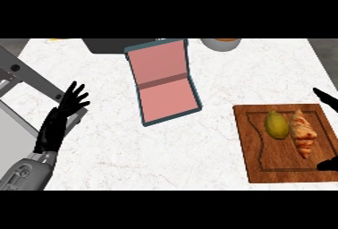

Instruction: Pick the croissant from the cutting board and place it in the cardboard box

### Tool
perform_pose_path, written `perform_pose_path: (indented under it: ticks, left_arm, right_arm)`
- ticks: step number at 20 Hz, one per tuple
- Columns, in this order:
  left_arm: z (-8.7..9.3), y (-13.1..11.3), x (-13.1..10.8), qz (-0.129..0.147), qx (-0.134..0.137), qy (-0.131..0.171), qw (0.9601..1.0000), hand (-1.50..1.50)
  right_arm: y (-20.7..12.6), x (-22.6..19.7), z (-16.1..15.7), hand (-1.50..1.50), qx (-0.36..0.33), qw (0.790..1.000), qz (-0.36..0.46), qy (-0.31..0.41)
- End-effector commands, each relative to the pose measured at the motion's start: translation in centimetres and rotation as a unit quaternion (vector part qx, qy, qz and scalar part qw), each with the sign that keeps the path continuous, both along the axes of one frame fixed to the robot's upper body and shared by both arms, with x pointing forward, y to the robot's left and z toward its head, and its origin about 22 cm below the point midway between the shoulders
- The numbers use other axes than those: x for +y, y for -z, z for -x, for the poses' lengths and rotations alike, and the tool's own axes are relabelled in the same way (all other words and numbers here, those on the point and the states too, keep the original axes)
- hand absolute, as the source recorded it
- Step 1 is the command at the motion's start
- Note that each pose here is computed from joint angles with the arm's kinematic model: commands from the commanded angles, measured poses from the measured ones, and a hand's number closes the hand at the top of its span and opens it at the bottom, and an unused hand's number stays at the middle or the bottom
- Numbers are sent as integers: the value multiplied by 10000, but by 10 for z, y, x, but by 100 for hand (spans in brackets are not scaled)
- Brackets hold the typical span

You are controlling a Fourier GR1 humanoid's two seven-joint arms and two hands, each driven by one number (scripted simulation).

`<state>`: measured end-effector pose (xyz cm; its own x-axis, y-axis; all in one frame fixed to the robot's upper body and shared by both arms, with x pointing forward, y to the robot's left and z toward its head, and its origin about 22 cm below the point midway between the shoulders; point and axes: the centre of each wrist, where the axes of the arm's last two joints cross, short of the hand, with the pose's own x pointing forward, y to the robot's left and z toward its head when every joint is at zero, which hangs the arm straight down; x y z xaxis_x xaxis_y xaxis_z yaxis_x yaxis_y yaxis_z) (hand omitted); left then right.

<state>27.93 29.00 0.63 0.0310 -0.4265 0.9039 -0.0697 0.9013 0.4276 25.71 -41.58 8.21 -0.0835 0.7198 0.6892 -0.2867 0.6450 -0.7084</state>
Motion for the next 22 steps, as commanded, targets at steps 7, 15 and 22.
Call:
perform_pose_path:
  ticks: [7, 15, 22]
  left_arm:
    - [8, -8, 61, -533, 349, -926, 9937, 0]
    - [1, -2, 42, -592, 321, -847, 9941, 0]
    - [2, -15, 57, -559, 301, -843, 9944, 0]
  right_arm:
    - [-4, -76, 19, -150, -378, 9943, 569, -815]
    - [-49, -61, -13, -150, 727, 9531, 2622, -1325]
    - [-52, -39, -37, -150, 1711, 9073, 3528, -1519]
